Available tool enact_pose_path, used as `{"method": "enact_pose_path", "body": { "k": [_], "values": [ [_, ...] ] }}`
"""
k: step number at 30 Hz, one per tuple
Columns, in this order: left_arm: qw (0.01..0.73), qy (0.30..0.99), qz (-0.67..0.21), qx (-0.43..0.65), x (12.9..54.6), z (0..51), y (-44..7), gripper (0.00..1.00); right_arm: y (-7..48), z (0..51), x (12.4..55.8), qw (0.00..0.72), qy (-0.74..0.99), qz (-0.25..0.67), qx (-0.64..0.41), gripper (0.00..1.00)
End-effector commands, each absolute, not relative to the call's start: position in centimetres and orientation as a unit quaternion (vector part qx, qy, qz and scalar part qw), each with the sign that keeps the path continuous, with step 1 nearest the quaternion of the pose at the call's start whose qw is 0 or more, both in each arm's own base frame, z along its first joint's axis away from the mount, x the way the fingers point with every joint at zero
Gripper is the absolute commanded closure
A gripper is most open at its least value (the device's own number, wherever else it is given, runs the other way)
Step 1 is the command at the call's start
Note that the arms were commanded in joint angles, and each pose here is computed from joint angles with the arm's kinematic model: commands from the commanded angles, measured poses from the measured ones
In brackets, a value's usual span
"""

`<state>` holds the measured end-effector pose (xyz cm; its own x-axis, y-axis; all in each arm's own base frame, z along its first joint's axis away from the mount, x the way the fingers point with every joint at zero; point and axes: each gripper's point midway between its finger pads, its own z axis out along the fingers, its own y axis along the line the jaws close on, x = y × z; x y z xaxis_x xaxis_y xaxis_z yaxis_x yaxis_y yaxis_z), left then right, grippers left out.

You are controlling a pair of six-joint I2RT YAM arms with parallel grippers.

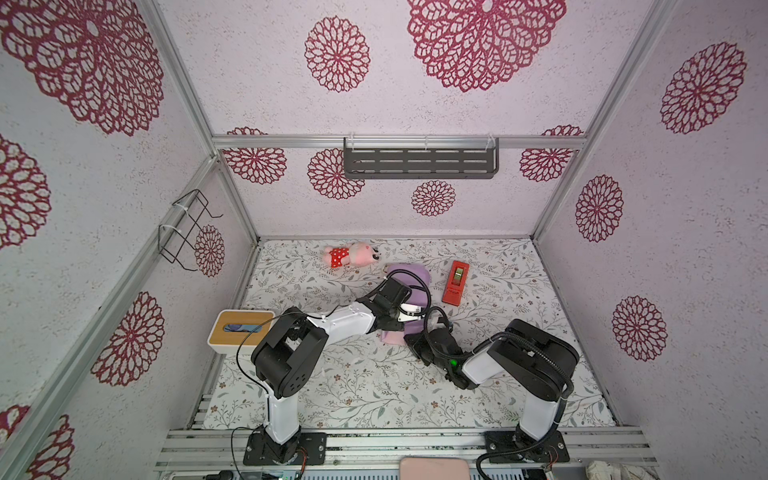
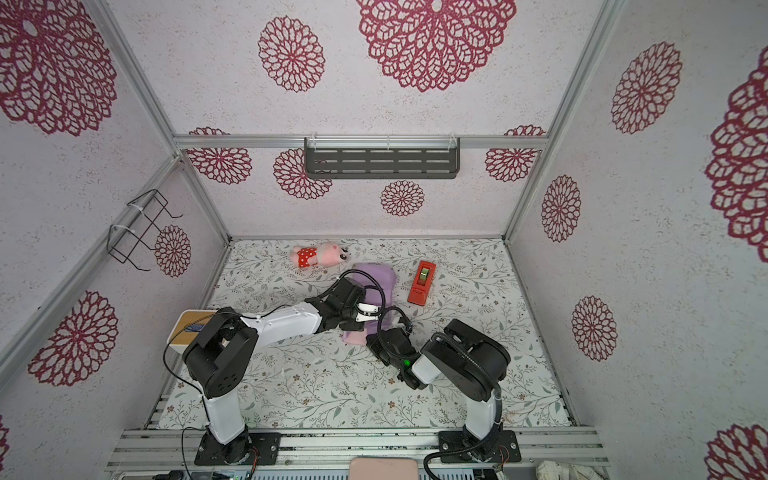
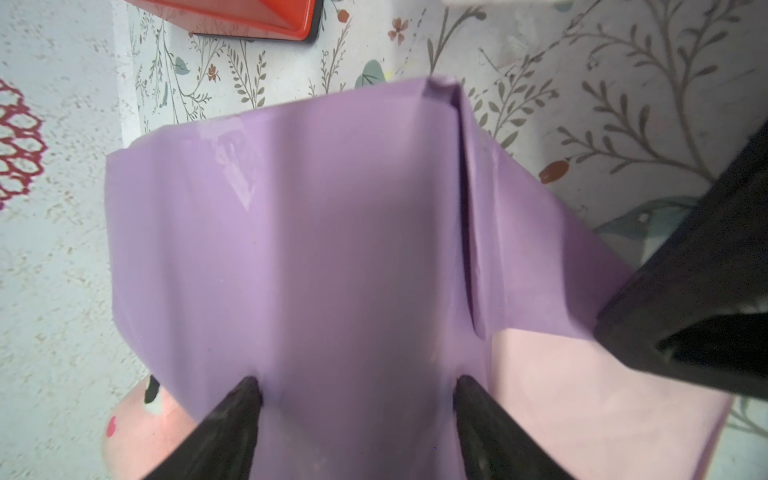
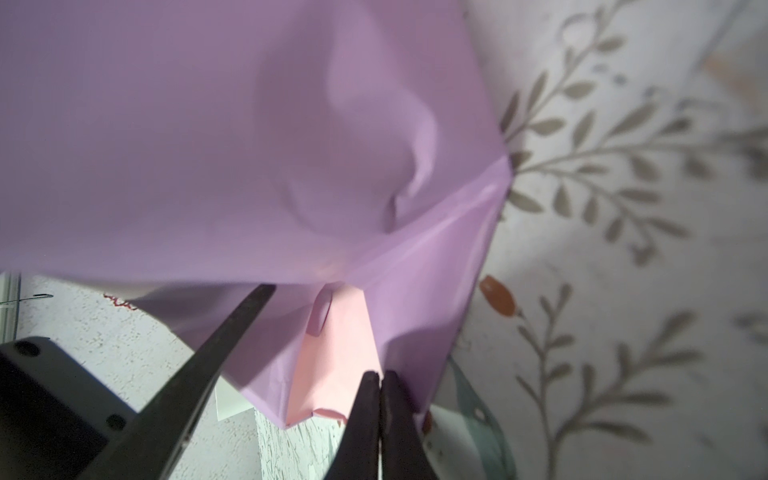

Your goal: Wrap the gift box in paper

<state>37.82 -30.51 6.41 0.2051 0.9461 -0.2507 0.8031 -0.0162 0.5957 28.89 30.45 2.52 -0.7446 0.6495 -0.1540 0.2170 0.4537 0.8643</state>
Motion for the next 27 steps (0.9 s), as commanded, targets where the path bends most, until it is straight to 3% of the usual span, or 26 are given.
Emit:
{"method": "enact_pose_path", "body": {
  "k": [1,11,27],
  "values": [
    [0.311,0.625,0.100,0.709,36.9,5.9,-30.3,0.24,29.2,0.8,27.9,0.223,0.834,0.425,0.273,0.92],
    [0.310,0.626,0.101,0.709,36.9,5.8,-30.3,0.24,27.4,1.3,29.7,0.237,0.832,0.419,0.274,0.92],
    [0.316,0.628,0.098,0.704,37.1,6.2,-30.5,0.24,30.3,0.1,25.5,0.187,0.839,0.434,0.270,0.93]
  ]
}}
